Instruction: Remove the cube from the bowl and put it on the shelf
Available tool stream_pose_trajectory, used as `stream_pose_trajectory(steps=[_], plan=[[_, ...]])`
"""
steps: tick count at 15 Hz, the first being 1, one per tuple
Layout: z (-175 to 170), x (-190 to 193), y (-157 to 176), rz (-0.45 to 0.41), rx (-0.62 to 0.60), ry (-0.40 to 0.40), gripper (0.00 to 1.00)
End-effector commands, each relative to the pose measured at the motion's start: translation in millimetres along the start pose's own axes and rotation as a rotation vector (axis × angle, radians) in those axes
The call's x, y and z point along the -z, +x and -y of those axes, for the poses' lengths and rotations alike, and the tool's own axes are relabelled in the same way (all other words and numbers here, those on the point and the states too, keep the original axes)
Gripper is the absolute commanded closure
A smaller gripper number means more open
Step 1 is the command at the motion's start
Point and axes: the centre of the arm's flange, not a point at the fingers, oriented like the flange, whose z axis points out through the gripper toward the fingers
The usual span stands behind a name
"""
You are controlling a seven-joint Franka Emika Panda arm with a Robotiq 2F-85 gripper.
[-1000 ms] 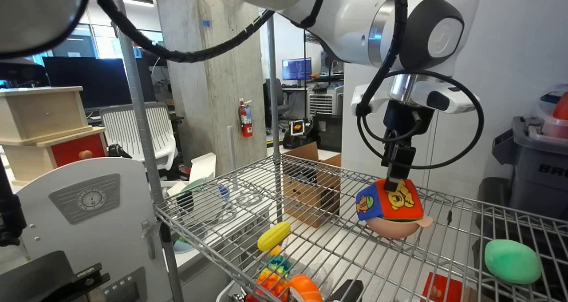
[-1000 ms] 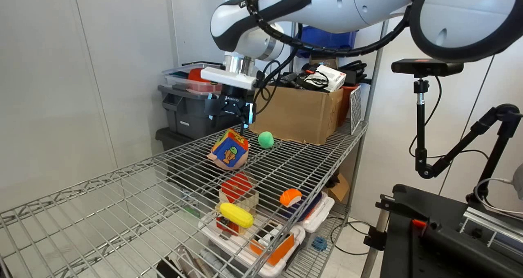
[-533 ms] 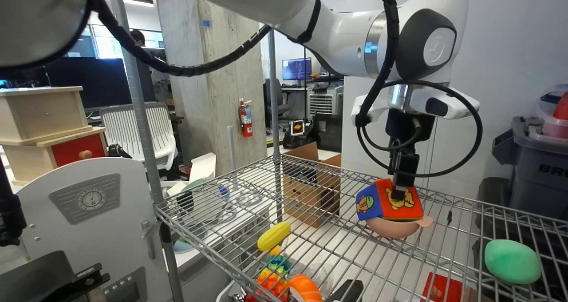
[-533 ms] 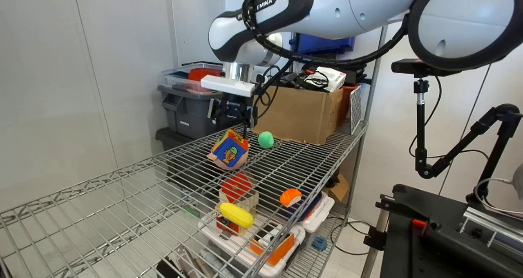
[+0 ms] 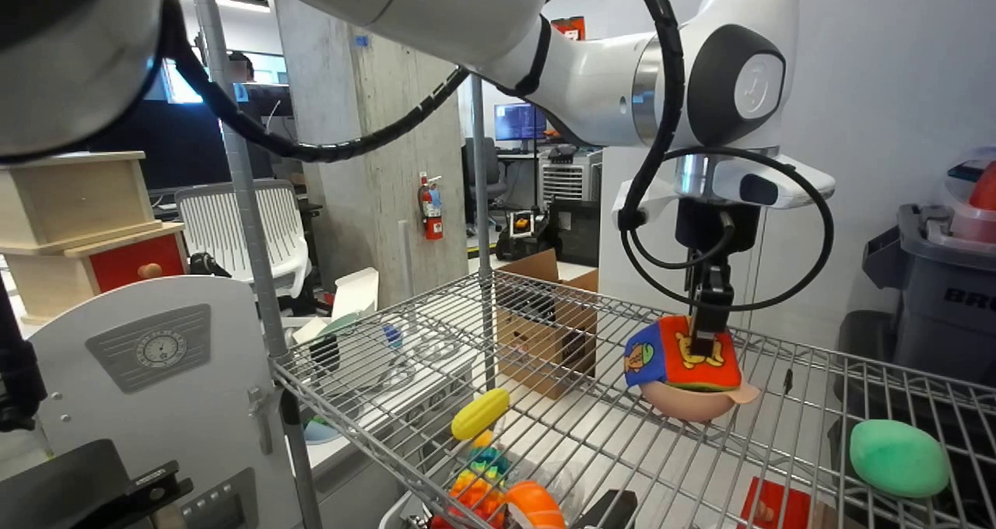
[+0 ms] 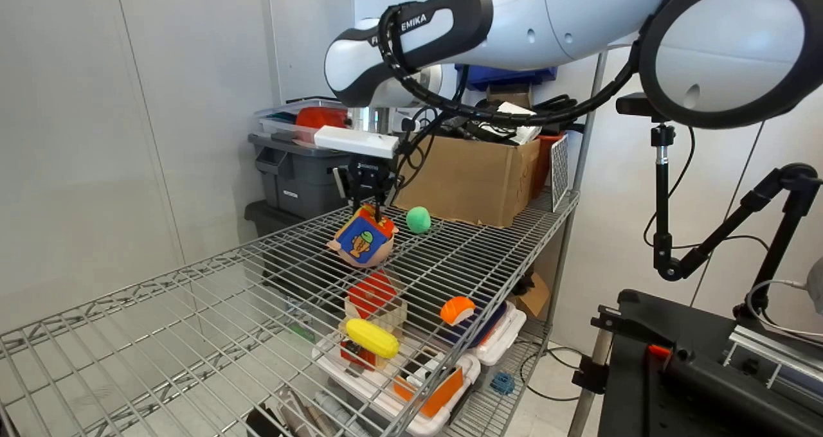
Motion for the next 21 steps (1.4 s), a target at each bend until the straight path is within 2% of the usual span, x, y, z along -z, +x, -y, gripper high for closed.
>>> stream_pose_trajectory(steps=[1, 3, 5, 7, 10, 15, 18, 21], plan=[[68, -6, 32, 0.009, 0.002, 0.012, 0.84], [71, 0, 28, 0.017, 0.016, 0.026, 0.96], [75, 8, 23, 0.065, 0.023, 0.047, 0.99], [80, 18, 14, 0.125, 0.034, 0.079, 0.96], [90, 41, -1, 0.195, 0.069, 0.133, 0.99], [107, 95, -31, 0.318, 0.154, 0.214, 0.98], [119, 124, -54, 0.385, 0.233, 0.211, 0.98], [126, 132, -72, 0.404, 0.277, 0.152, 0.98]])
